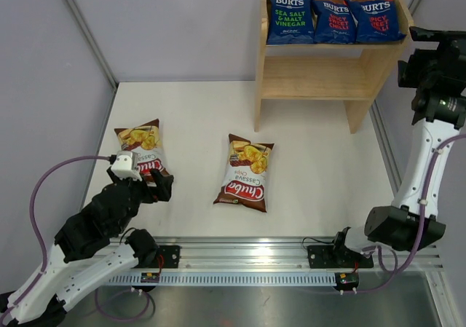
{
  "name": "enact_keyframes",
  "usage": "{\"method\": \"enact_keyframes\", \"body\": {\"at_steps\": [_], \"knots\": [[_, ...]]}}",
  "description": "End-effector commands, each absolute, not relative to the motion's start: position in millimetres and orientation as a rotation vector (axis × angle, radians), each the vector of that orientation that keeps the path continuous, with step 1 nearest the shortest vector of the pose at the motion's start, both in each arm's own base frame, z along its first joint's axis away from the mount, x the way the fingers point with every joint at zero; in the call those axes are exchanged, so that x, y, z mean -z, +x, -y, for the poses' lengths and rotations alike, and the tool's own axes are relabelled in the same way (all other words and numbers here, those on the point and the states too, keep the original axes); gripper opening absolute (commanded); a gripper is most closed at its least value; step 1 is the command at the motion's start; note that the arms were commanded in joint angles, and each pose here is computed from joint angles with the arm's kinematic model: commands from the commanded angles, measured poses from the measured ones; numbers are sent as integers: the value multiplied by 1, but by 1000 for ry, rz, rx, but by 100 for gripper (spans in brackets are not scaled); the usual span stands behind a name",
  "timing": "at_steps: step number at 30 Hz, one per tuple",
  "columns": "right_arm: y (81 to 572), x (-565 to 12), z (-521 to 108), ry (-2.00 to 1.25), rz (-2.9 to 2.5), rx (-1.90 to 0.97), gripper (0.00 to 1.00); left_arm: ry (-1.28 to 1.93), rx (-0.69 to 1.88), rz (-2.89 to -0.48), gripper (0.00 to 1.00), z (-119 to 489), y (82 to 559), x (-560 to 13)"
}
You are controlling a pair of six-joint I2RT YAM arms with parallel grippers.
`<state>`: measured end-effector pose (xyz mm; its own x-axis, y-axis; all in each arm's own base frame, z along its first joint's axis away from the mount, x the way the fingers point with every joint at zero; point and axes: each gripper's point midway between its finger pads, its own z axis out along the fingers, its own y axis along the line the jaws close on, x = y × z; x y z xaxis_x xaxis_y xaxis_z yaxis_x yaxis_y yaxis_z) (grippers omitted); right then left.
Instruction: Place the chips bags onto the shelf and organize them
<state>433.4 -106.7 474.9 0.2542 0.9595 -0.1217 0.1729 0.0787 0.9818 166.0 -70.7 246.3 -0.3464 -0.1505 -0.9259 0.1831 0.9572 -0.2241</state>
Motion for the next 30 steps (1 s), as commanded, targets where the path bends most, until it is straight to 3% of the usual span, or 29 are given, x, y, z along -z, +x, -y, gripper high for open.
{"method": "enact_keyframes", "body": {"at_steps": [1, 4, 10, 15, 22, 30], "knots": [[365, -526, 95, 1088, -1184, -744, 100, -81, 278, -1870, 99, 58, 174, -256], [323, -533, 62, 815, -1262, -660, 99, -39, 302, -1889, 99, 68, 174, -256], [254, -447, -53, 319, -1517, -975, 99, 92, 555, -1989, 99, 134, 174, -250], [219, -387, -91, 170, -1642, -966, 99, 155, 646, -2048, 99, 184, 196, -235], [159, -342, -146, -23, -1790, -1311, 99, 329, 846, -2169, 99, 227, 242, -188], [129, -289, -158, -23, -1827, -1420, 97, 330, 998, -2354, 99, 262, 268, -121]]}}
